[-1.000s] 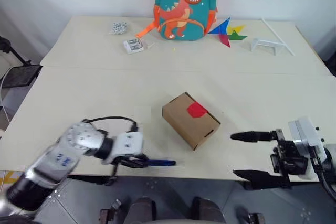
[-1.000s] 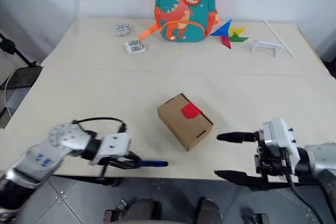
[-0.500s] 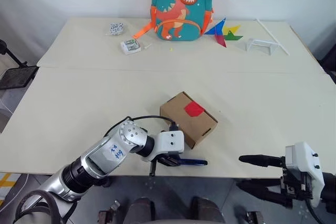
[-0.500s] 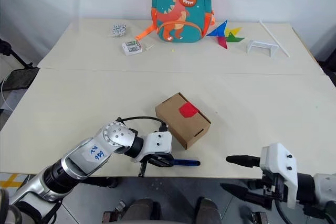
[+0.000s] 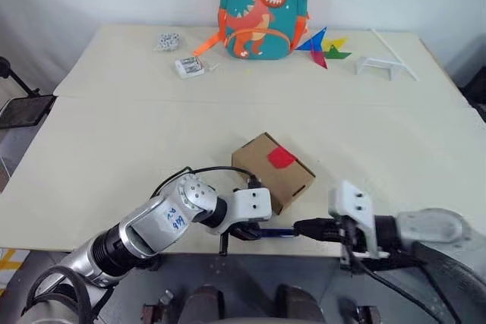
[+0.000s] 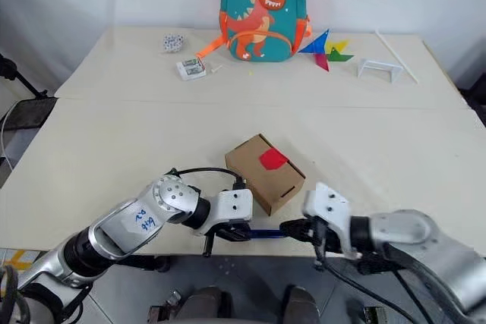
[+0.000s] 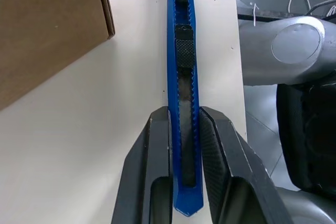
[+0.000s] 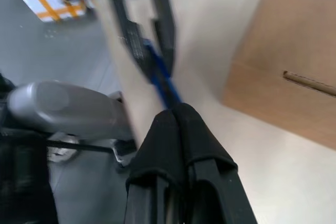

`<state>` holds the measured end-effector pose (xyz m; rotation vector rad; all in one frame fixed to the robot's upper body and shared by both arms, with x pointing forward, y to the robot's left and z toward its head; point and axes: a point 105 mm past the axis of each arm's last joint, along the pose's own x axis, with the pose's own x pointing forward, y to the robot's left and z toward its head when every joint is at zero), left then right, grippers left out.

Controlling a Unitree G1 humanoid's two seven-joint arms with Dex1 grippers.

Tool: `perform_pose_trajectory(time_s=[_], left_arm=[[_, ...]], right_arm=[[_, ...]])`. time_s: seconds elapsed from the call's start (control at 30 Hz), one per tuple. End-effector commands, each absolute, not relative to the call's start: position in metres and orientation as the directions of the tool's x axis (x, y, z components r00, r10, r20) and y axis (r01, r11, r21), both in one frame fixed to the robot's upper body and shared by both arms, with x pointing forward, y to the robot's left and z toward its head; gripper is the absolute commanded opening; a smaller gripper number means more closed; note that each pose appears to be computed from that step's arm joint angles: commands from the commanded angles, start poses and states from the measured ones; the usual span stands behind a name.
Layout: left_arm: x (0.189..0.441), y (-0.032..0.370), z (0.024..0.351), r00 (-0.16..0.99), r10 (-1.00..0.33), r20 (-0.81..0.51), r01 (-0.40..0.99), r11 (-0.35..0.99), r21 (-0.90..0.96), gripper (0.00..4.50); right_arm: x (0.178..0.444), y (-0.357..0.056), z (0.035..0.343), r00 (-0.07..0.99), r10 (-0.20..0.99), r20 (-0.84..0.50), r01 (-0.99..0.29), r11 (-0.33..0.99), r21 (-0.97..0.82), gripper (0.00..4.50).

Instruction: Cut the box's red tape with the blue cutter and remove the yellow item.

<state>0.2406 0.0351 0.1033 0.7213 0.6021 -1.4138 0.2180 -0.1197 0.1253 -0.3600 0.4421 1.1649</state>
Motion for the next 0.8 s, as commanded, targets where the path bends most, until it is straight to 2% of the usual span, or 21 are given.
perform_pose_trajectory(time_s=[0.03, 0.27, 0.8], left_arm=[[0.239, 0.038, 0.101, 0.075, -0.639, -0.765, 0.997, 0.022, 0.080, 0.41], [0.236, 0.047, 0.099, 0.068, -0.614, -0.787, 0.997, 0.006, 0.082, 0.41], [0.239, 0.045, 0.098, 0.081, -0.609, -0.789, 0.996, 0.011, 0.093, 0.41]], right_arm=[[0.223, -0.117, 0.115, 0.318, 0.770, -0.553, -0.932, 0.361, -0.035, 0.03], [0.228, -0.119, 0.103, 0.289, 0.751, -0.593, -0.937, 0.350, -0.014, 0.03], [0.227, -0.099, 0.096, 0.230, 0.791, -0.567, -0.956, 0.294, 0.021, 0.03]])
